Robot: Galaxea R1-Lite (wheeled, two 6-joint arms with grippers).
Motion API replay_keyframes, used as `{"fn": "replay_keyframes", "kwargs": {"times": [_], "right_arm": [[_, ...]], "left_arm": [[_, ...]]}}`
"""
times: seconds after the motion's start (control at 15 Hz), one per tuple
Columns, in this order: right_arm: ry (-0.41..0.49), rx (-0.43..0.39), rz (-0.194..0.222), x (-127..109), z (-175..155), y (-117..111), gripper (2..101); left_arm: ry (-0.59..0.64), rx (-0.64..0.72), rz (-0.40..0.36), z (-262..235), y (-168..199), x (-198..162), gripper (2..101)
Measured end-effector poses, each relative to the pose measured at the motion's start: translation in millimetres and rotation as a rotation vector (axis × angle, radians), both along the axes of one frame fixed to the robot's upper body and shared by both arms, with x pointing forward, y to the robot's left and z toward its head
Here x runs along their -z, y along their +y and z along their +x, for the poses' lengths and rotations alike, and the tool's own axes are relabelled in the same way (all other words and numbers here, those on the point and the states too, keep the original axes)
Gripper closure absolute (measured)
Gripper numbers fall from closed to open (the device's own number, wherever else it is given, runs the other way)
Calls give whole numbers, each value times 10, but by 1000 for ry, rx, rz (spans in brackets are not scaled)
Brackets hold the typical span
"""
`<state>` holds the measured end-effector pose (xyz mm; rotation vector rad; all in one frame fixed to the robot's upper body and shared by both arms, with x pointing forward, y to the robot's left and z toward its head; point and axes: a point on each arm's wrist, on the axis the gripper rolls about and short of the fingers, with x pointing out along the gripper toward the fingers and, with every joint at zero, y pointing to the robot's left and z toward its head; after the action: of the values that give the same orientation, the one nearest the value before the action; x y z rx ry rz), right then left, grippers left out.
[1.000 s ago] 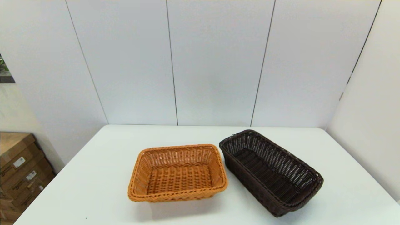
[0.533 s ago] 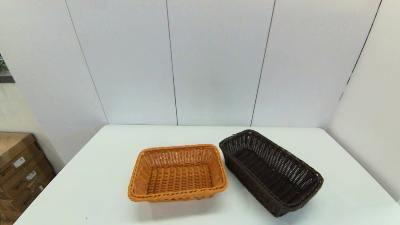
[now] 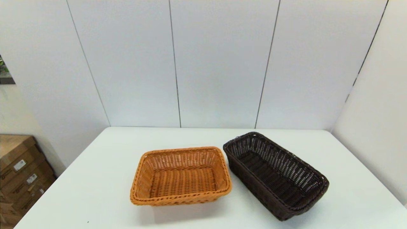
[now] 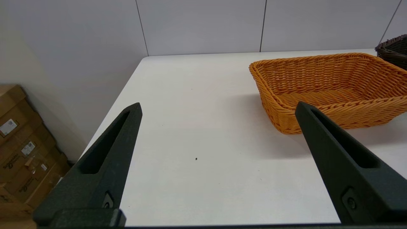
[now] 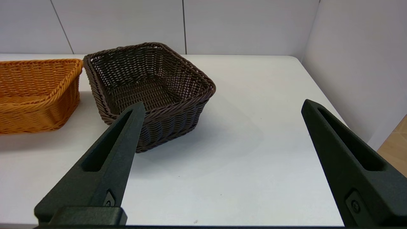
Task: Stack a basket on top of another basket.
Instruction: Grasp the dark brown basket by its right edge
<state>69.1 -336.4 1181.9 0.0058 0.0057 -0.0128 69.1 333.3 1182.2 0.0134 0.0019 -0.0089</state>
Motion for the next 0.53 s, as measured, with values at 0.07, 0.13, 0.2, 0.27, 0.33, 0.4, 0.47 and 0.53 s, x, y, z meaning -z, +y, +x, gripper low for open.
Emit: {"fn": "replay_keyframes", "kwargs": {"times": [0.07,0.13,0.2,0.27,0.33,0.4,0.47,0.53], "right_arm": [[0,0,0,0,0,0,46],[0,0,0,0,0,0,46],[0,0,0,0,0,0,46],[0,0,0,0,0,0,46],[0,0,0,0,0,0,46],[0,0,0,0,0,0,46],[0,0,0,0,0,0,46],[0,0,0,0,0,0,46]], "left_arm": [[0,0,0,0,0,0,54],[0,0,0,0,0,0,54],[0,0,0,0,0,0,54],[0,0,0,0,0,0,54],[0,0,0,0,0,0,54],[0,0,-1,0,0,0,54],[0,0,0,0,0,0,54],[0,0,0,0,0,0,54]]}}
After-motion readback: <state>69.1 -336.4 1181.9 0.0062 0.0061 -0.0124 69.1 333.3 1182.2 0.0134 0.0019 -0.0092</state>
